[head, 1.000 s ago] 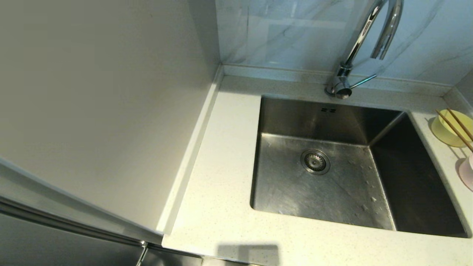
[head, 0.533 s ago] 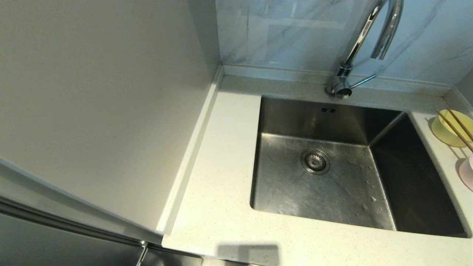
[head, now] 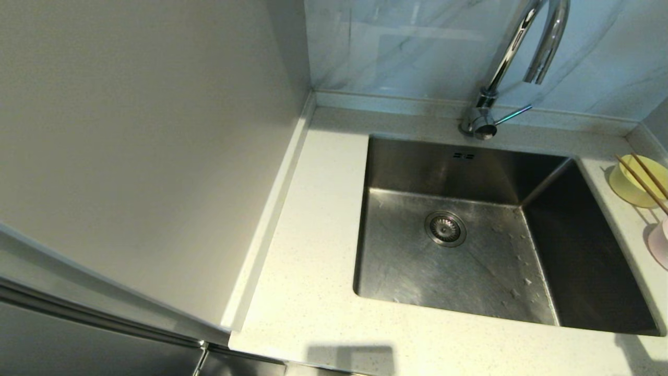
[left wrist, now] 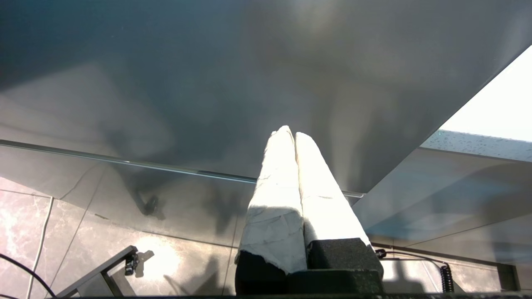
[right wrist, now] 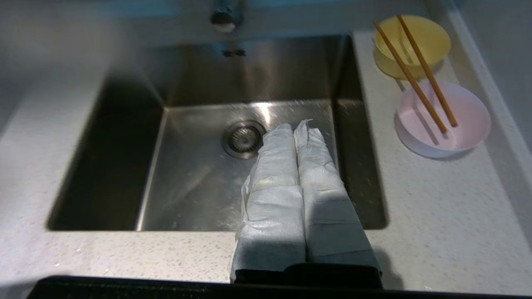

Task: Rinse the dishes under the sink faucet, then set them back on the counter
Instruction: Put the chopsticks into the sink

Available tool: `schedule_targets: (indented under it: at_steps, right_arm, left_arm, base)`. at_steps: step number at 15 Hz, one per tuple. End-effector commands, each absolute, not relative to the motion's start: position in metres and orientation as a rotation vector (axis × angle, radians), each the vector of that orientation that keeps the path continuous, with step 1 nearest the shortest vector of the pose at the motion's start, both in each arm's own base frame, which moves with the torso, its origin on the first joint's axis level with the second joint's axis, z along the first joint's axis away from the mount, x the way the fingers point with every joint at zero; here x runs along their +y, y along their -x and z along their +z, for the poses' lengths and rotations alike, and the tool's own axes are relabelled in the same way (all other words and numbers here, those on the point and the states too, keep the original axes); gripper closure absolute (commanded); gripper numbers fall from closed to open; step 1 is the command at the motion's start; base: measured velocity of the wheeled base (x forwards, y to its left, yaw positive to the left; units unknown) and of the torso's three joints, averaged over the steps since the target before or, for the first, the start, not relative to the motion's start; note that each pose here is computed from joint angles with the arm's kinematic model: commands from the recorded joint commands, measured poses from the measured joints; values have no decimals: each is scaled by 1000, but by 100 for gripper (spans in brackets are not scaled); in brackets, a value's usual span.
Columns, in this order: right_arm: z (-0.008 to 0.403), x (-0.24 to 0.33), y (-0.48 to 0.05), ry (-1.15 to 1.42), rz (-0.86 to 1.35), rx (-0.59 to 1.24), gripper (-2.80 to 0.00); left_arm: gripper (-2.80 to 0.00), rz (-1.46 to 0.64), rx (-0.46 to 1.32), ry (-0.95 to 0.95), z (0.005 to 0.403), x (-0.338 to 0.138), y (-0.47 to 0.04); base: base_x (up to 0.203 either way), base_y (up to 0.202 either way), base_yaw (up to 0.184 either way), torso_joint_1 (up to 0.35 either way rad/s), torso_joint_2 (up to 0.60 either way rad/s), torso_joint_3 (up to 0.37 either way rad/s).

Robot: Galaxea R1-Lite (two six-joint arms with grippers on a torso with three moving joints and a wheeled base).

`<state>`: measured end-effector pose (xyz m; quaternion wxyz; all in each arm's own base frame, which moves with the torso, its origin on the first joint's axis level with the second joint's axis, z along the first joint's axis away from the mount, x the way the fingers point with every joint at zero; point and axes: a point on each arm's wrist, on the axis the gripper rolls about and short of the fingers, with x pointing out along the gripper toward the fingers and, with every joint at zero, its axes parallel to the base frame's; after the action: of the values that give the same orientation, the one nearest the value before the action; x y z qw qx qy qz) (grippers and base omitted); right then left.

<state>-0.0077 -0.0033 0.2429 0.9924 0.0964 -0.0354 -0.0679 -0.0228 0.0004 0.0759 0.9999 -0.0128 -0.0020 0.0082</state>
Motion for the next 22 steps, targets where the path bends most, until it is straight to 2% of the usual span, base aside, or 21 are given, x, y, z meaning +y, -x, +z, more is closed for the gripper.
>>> schedule_targets:
  at_steps: [1, 4, 6, 8, 14, 18, 22]
  right_arm:
    - [269, -4, -43, -176, -198, 148, 0]
    - [301, -5, -74, -72, -245, 322, 0]
    - [304, -9, -76, 146, -230, 497, 0]
    - [305, -15, -82, 275, -176, 595, 0]
    - [304, -43, -128, 130, -42, 664, 0]
    - [320, -55, -155, -272, -96, 613, 0]
    - [311, -69, -174, -152, -180, 657, 0]
  left_arm:
    - [0, 17, -8, 26, 76, 0, 23]
    - [0, 17, -8, 26, 76, 0, 23]
    - [0, 17, -8, 26, 76, 0, 23]
    - [0, 17, -8, 26, 76, 0, 23]
    - [0, 17, -8, 28, 76, 0, 23]
    - [0, 17, -8, 26, 76, 0, 23]
    - [0, 17, -8, 26, 76, 0, 23]
  base:
    - [0, 0, 0, 0, 0, 0]
    - [0, 0, 0, 0, 0, 0]
    - [0, 0, 0, 0, 0, 0]
    - [0, 0, 0, 0, 0, 0]
    - [0, 0, 0, 0, 0, 0]
    - [0, 0, 0, 0, 0, 0]
    - [0, 0, 0, 0, 0, 0]
